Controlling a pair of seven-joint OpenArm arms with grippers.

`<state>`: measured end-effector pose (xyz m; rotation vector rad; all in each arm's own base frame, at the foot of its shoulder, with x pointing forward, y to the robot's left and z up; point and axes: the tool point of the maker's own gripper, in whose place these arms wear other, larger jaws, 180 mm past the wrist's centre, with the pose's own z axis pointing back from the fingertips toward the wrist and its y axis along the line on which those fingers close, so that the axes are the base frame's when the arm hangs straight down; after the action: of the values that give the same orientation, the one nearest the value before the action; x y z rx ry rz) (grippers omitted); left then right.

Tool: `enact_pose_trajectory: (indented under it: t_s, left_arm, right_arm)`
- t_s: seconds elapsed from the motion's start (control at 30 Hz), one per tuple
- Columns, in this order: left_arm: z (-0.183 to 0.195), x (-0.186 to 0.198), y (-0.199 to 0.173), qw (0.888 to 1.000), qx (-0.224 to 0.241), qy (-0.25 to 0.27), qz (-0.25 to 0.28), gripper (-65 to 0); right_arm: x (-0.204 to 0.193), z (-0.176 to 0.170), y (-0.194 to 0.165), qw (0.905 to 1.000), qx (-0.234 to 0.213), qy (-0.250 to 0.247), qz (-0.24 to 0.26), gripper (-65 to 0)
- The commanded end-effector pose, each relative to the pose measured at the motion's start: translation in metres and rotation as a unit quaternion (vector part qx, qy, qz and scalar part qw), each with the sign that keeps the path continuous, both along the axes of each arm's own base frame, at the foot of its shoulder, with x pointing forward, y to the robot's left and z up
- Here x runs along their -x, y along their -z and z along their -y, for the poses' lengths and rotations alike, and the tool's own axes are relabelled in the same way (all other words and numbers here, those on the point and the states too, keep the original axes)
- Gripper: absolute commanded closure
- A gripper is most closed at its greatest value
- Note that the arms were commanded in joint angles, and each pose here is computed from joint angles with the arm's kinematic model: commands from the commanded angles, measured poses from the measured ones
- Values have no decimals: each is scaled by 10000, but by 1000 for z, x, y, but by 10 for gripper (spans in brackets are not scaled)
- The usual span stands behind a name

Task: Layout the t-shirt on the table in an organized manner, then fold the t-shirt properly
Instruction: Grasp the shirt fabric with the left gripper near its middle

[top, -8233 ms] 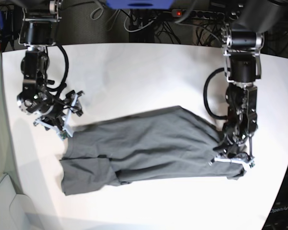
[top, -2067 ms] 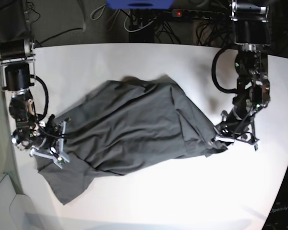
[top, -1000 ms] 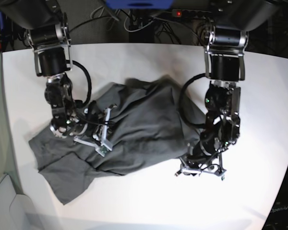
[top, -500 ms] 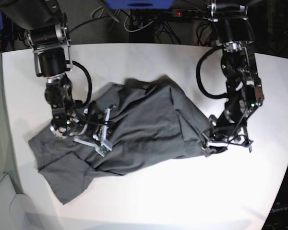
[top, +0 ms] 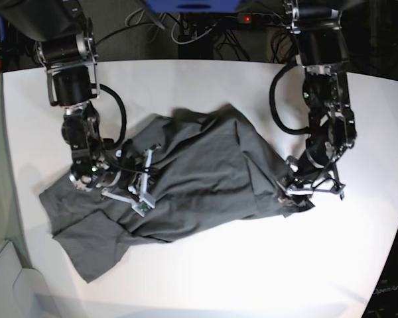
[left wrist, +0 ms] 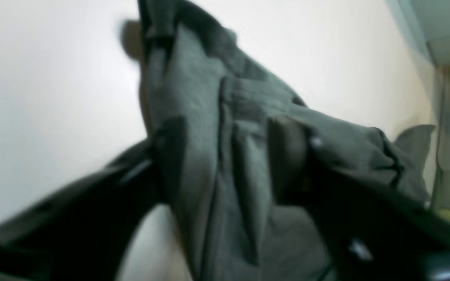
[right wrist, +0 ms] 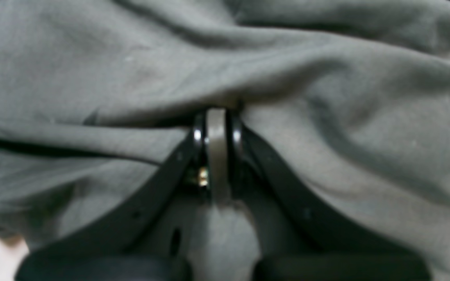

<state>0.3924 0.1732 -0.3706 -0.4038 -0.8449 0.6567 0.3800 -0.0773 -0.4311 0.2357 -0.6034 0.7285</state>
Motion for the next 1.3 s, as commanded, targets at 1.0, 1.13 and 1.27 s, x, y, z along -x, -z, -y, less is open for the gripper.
enact_pose_trajectory:
  t_s: [1.0,1.13,1.27]
  left_arm:
    - [36,-34,6,9994,-58,322,110,-352]
    - [37,-31,21,9994,-22,327,-109,-332]
    - [35,-30,22,9994,0,312,-122,-169]
  right_arm:
    - [2,25,4,9991,403,48,-121,-3]
    - [1,25,3,9991,402,47,-106,-3]
    - [-4,25,-1,9992,403,52,-60,-3]
